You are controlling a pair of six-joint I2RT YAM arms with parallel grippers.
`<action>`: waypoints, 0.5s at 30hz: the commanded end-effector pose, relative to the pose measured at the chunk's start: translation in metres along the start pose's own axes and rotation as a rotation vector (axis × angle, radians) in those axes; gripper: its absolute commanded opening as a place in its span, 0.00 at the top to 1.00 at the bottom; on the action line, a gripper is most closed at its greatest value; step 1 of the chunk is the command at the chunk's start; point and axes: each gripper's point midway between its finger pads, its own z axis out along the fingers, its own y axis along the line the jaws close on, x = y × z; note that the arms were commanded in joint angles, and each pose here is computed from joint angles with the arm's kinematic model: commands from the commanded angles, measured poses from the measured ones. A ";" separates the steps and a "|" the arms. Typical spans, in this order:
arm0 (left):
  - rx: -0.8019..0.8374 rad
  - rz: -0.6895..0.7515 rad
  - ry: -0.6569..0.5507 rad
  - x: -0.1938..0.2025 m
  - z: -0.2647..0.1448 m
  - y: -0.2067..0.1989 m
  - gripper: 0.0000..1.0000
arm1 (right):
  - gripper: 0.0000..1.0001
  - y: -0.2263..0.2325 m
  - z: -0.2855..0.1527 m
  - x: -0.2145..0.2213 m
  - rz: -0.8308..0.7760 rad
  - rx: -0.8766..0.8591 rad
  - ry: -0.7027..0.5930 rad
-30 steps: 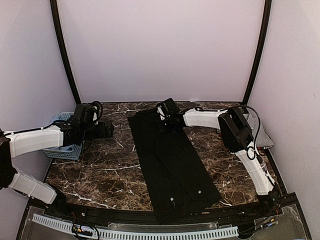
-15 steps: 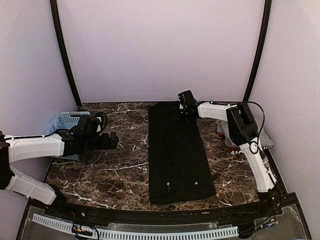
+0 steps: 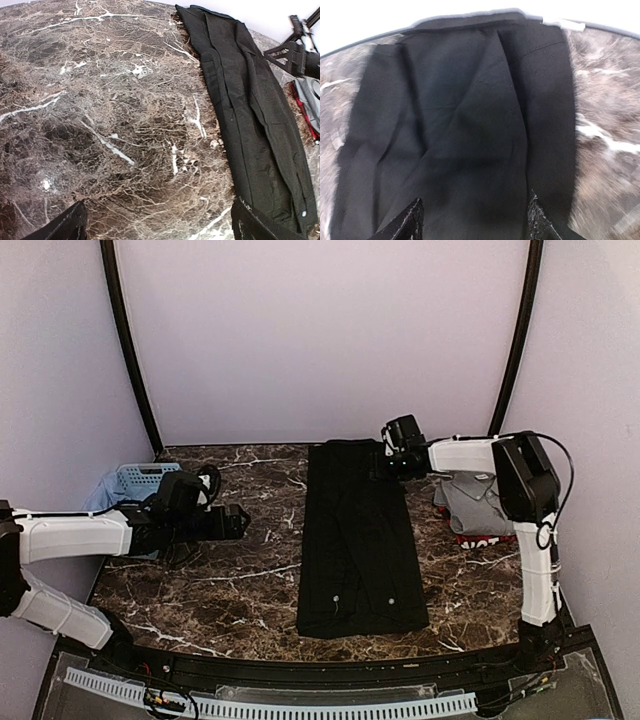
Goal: Fold and stack the long sleeve shirts
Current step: Rotate the rectangle-folded shirt at the center of the board.
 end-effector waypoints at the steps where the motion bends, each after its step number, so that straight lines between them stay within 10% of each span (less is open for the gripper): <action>1: 0.097 -0.058 -0.025 -0.005 -0.008 -0.015 0.01 | 0.32 0.027 -0.074 -0.028 -0.092 -0.117 -0.147; 15: 0.466 -0.075 0.101 0.026 -0.010 -0.066 0.01 | 0.33 0.034 -0.228 0.151 -0.228 -0.205 0.043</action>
